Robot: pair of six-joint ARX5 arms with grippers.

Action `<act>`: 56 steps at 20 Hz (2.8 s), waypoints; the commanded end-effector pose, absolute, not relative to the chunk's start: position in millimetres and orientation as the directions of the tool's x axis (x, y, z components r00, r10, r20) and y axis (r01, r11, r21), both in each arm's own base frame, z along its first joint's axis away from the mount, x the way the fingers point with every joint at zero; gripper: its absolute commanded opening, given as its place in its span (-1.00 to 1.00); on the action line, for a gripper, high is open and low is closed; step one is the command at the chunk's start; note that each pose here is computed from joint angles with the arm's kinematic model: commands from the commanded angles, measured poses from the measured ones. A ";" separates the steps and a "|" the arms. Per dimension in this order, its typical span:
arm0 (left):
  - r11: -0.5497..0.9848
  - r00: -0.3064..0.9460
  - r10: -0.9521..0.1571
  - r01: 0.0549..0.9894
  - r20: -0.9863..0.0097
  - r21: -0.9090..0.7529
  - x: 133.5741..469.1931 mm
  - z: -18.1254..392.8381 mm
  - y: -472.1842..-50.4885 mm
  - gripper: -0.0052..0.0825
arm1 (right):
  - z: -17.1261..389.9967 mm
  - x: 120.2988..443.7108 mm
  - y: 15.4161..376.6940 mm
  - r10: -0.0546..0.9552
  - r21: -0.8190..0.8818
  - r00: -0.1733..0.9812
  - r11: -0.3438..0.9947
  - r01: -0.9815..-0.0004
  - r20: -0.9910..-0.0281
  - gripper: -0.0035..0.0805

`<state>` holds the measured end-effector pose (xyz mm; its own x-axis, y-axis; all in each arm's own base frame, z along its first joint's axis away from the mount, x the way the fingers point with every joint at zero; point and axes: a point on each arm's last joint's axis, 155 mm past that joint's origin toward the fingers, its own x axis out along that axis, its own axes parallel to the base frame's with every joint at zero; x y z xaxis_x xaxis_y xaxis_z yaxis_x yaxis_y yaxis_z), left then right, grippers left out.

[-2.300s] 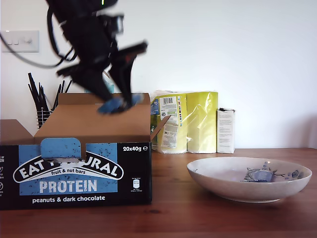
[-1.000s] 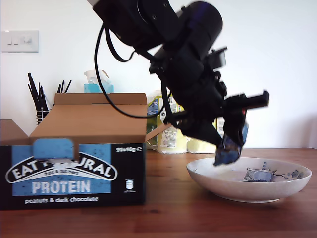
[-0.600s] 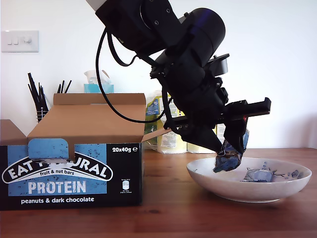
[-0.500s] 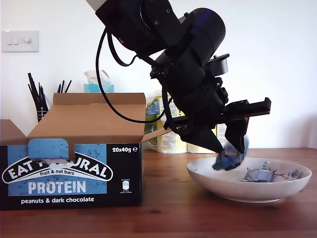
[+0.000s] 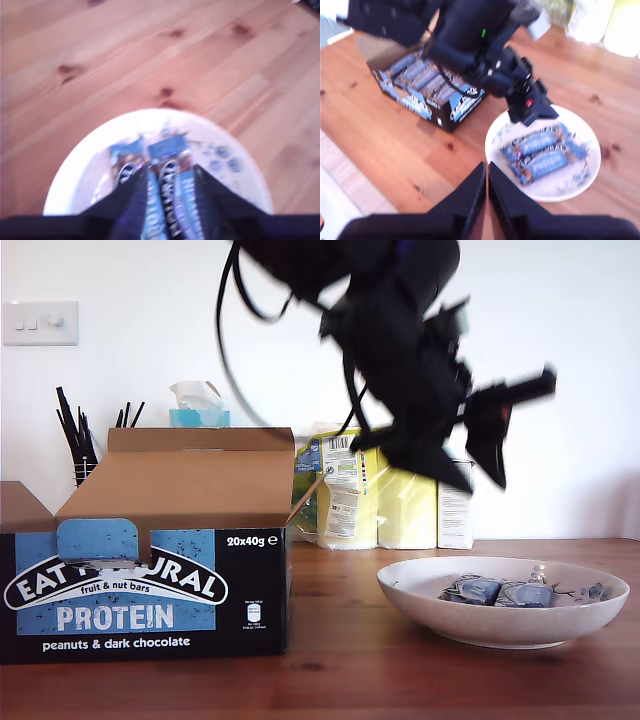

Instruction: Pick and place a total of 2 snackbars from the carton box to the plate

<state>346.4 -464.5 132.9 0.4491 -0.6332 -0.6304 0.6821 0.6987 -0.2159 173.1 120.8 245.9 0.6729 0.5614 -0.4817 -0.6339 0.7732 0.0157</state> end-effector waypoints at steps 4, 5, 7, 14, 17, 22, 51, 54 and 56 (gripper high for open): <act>0.663 0.420 -0.615 0.734 -0.668 -0.149 323.8 176.9 -438.1 -0.94 | 267.3 184.2 124.0 0.573 -0.011 0.714 0.777 -0.630 -0.402 -0.95; 0.681 0.439 -0.583 0.723 -0.683 -0.117 325.2 179.5 -426.3 -0.94 | 269.5 187.6 124.3 0.571 -0.006 0.721 0.782 -0.623 -0.394 -0.95; 0.714 0.479 -0.537 0.696 -0.695 -0.072 332.2 184.4 -404.6 -0.94 | 273.7 195.0 126.7 0.573 -0.003 0.731 0.786 -0.618 -0.371 -0.95; 0.766 0.540 -0.507 0.639 -0.672 -0.064 341.6 182.0 -342.5 -0.94 | 268.1 226.8 135.2 0.571 -0.012 0.748 0.792 -0.610 -0.337 -0.95; 0.799 0.595 -0.497 0.598 -0.631 -0.064 341.3 184.1 -303.0 -0.94 | 262.9 241.6 133.8 0.554 -0.001 0.757 0.807 -0.591 -0.347 -0.95; 0.846 0.693 -0.474 0.530 -0.543 -0.062 333.6 192.2 -230.3 -0.94 | 267.8 257.7 130.0 0.545 0.015 0.776 0.821 -0.571 -0.319 -0.95; 0.915 0.805 -0.382 0.398 -0.455 -0.064 221.1 198.0 -94.9 -0.94 | 207.4 185.6 115.6 0.557 0.126 0.695 0.812 -0.569 -0.455 -0.95; 0.915 0.805 -0.382 0.398 -0.454 -0.064 221.2 198.0 -94.9 -0.94 | 207.3 185.7 115.5 0.557 0.125 0.695 0.813 -0.569 -0.455 -0.95; 0.915 0.805 -0.382 0.398 -0.454 -0.064 221.2 198.0 -94.9 -0.94 | 207.3 185.7 115.5 0.557 0.125 0.695 0.813 -0.569 -0.455 -0.95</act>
<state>220.1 -94.8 204.5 0.8102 -0.3845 -0.4424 0.3980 0.9150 -0.0663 183.8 116.6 213.1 0.6972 0.5636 -0.4430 -0.5763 0.8082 0.1211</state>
